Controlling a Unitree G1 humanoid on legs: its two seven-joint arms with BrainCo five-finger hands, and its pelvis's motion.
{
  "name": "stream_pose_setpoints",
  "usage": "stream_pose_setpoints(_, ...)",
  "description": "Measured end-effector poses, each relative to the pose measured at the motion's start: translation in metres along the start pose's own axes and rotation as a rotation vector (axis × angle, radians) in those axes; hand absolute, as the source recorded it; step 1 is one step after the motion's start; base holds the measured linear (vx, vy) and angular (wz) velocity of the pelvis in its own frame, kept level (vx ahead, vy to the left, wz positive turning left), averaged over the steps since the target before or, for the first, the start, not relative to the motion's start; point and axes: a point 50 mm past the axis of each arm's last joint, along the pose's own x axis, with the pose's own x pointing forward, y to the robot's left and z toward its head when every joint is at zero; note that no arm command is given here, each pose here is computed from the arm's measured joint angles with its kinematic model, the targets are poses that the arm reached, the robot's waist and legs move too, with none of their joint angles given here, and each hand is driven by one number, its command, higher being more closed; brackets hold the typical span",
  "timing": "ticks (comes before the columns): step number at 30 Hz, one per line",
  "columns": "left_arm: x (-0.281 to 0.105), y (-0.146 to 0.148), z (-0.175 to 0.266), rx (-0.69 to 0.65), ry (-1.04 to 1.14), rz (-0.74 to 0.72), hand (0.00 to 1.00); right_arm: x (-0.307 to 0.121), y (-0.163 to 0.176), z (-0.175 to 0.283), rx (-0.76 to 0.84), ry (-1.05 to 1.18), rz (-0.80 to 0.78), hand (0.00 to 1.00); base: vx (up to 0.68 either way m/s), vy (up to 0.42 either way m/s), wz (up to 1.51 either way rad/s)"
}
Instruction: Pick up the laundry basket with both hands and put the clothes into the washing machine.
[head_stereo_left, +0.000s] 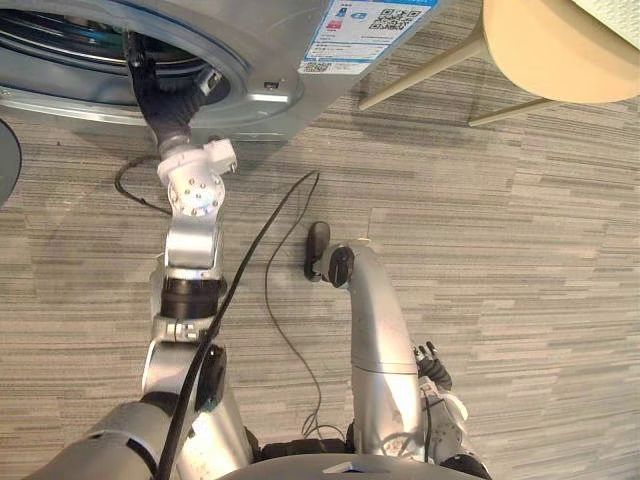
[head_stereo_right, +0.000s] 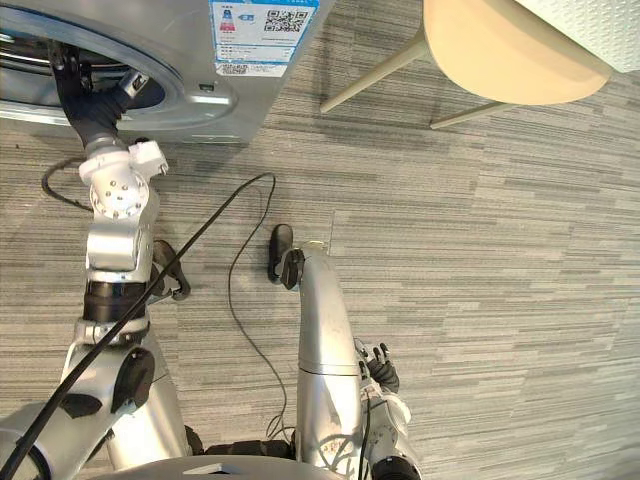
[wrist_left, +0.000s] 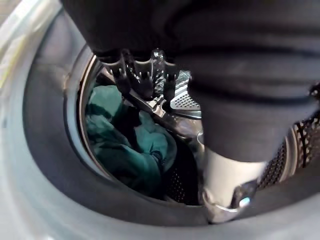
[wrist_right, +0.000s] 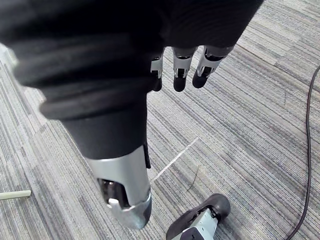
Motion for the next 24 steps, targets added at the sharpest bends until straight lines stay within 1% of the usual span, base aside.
stream_pose_setpoints(2,-0.012,0.004,-0.003,-0.038,0.008,0.010,0.00,0.000,-0.001,0.001,0.000,-0.004,-0.009,0.00,0.00,0.000,0.00)
stream_pose_setpoints(5,-0.028,0.009,-0.010,-0.055,0.023,-0.006,0.00,0.000,-0.001,0.002,-0.001,-0.017,-0.018,0.00,0.00,0.000,0.00)
stream_pose_setpoints(10,-0.060,0.016,-0.036,-0.014,0.117,-0.070,0.00,0.000,-0.001,0.002,-0.013,-0.025,-0.037,0.00,-0.03,-0.057,0.10)
stream_pose_setpoints(14,-0.092,0.039,-0.065,0.047,0.249,-0.103,0.00,0.000,-0.004,0.002,-0.019,-0.022,-0.057,0.00,-0.01,-0.094,0.18)
stream_pose_setpoints(15,-0.104,0.045,-0.078,0.079,0.316,-0.120,0.00,0.000,-0.005,0.002,-0.023,-0.023,-0.070,0.00,0.04,-0.107,0.29)
stream_pose_setpoints(19,-0.148,0.062,-0.123,0.136,0.571,-0.185,0.00,-0.001,-0.009,0.000,-0.057,-0.013,-0.095,0.00,0.08,-0.097,0.34)
stream_pose_setpoints(21,-0.170,0.070,-0.139,0.144,0.684,-0.211,0.00,-0.002,-0.013,-0.006,-0.075,0.013,-0.110,0.00,0.12,-0.069,0.27)
stream_pose_setpoints(24,-0.213,0.092,-0.161,0.143,0.886,-0.225,0.00,-0.007,-0.026,-0.016,-0.136,0.064,-0.149,0.00,0.13,0.007,0.14)
